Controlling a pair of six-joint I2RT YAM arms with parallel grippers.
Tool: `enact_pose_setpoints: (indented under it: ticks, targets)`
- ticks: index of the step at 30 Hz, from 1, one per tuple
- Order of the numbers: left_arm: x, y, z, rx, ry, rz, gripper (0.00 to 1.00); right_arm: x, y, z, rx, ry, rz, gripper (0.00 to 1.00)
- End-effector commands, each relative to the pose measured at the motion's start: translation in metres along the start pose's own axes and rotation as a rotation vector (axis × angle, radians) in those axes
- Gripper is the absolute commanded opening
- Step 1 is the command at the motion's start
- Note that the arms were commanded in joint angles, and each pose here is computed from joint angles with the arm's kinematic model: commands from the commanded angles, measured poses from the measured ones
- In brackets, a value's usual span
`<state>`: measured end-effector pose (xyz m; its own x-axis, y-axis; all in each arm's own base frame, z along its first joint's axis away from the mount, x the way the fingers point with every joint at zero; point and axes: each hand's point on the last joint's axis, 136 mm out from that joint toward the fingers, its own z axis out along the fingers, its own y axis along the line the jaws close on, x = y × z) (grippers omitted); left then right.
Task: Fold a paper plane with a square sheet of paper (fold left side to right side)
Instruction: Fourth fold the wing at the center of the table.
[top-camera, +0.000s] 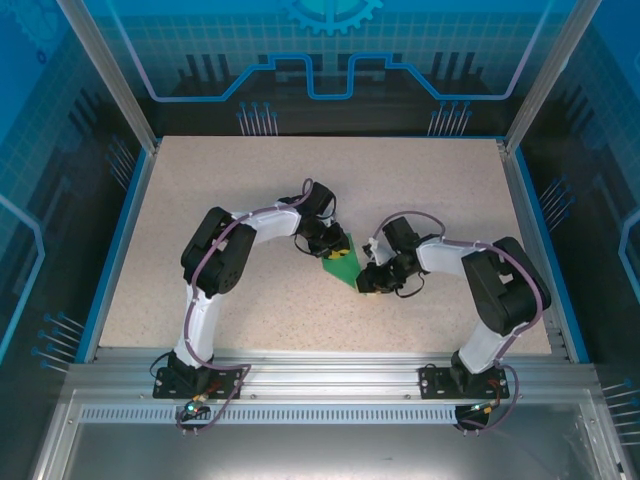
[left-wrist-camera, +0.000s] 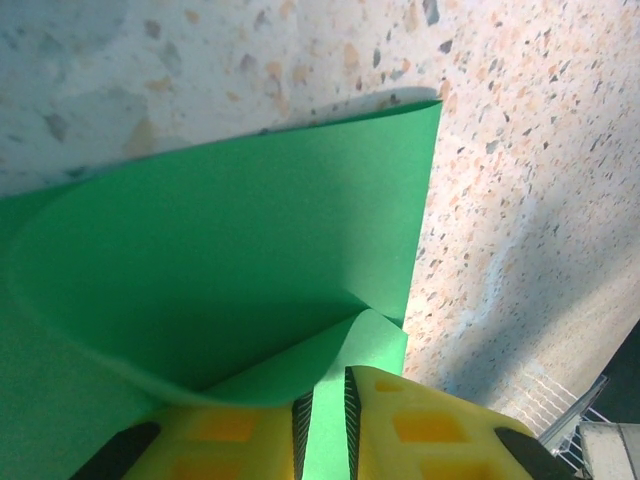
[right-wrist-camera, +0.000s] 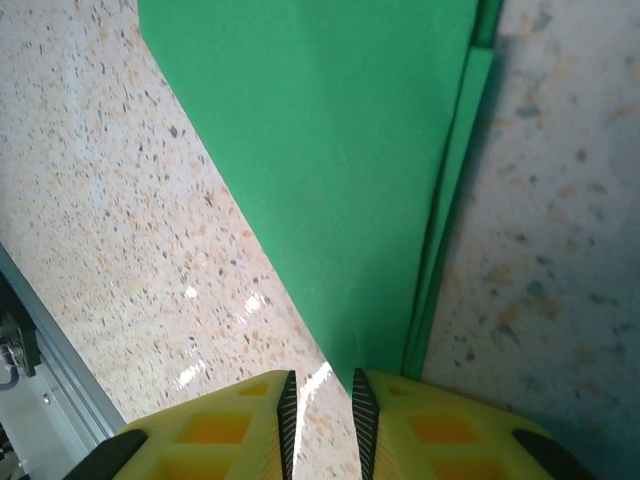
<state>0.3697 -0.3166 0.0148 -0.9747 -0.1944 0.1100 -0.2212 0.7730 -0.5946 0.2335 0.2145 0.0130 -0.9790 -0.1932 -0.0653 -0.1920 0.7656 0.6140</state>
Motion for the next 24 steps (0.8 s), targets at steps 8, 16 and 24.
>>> enact_pose_setpoints:
  ticks: [8, 16, 24]
  targets:
    - [0.013, 0.052, 0.017, -0.154, 0.038, -0.075, 0.22, 0.054, -0.008, -0.019, 0.033, 0.131, 0.143, 0.25]
    - [0.014, 0.050, 0.016, -0.149, 0.036, -0.071, 0.22, -0.010, 0.039, -0.051, -0.074, -0.056, 0.041, 0.24]
    - [0.014, 0.049, 0.015, -0.148, 0.037, -0.072, 0.22, -0.058, 0.031, -0.017, -0.033, -0.084, 0.072, 0.17]
